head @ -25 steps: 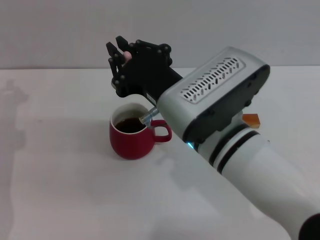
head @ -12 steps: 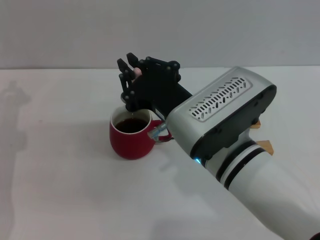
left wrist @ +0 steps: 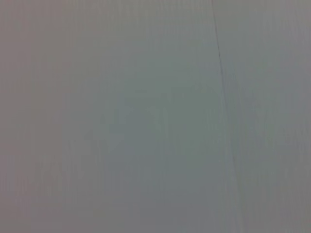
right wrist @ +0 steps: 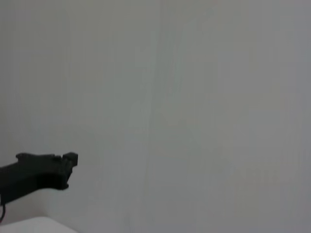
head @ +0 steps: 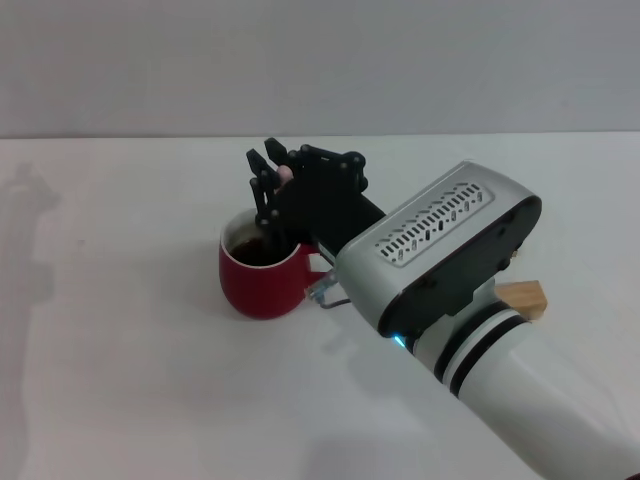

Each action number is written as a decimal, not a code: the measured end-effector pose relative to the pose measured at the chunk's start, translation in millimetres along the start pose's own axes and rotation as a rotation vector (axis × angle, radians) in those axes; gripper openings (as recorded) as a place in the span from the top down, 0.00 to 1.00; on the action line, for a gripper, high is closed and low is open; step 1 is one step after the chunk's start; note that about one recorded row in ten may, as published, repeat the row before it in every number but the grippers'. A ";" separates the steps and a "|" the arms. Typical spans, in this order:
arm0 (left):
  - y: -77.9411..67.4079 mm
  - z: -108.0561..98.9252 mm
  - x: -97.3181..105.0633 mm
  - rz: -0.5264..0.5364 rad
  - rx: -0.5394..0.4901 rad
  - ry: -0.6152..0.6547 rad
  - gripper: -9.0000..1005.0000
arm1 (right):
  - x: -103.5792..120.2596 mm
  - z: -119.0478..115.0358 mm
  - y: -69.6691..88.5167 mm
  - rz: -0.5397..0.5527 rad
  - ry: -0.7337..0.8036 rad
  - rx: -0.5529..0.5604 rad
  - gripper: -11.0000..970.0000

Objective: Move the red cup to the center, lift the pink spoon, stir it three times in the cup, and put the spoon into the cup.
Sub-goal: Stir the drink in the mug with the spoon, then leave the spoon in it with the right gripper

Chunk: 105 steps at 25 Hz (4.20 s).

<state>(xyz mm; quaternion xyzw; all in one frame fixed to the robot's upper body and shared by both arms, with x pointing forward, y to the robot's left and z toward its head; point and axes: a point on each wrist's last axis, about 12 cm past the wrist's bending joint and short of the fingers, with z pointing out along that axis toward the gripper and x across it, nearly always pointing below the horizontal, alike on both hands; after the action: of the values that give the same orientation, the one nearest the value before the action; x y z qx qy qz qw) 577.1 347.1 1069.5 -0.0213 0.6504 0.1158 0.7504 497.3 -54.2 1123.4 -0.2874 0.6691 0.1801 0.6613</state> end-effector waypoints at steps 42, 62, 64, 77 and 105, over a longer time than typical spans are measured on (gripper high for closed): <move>-1.9 0.5 -0.2 -0.022 0.009 0.000 0.92 | 24.6 29.2 2.8 -0.031 0.099 -0.080 0.85; -2.1 1.8 -1.0 -0.022 0.010 -0.002 0.92 | 23.5 21.2 1.3 0.001 0.078 -0.058 0.85; -2.0 1.7 -0.9 -0.022 0.010 -0.002 0.92 | 22.3 18.4 3.5 -0.005 0.072 -0.061 0.85; -0.8 0.3 0.0 -0.021 0.007 0.001 0.92 | 22.9 28.3 -8.9 -0.024 0.080 -0.031 0.85; 0.7 0.4 -1.3 -0.022 0.004 -0.008 0.92 | 29.7 34.1 1.4 -0.014 0.149 -0.099 0.85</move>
<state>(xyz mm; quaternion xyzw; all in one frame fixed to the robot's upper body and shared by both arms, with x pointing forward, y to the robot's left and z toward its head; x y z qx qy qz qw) 577.2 347.7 1070.9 -0.0264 0.6472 0.1062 0.7544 524.3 -36.3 1091.7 -0.3371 0.7046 0.1863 0.5960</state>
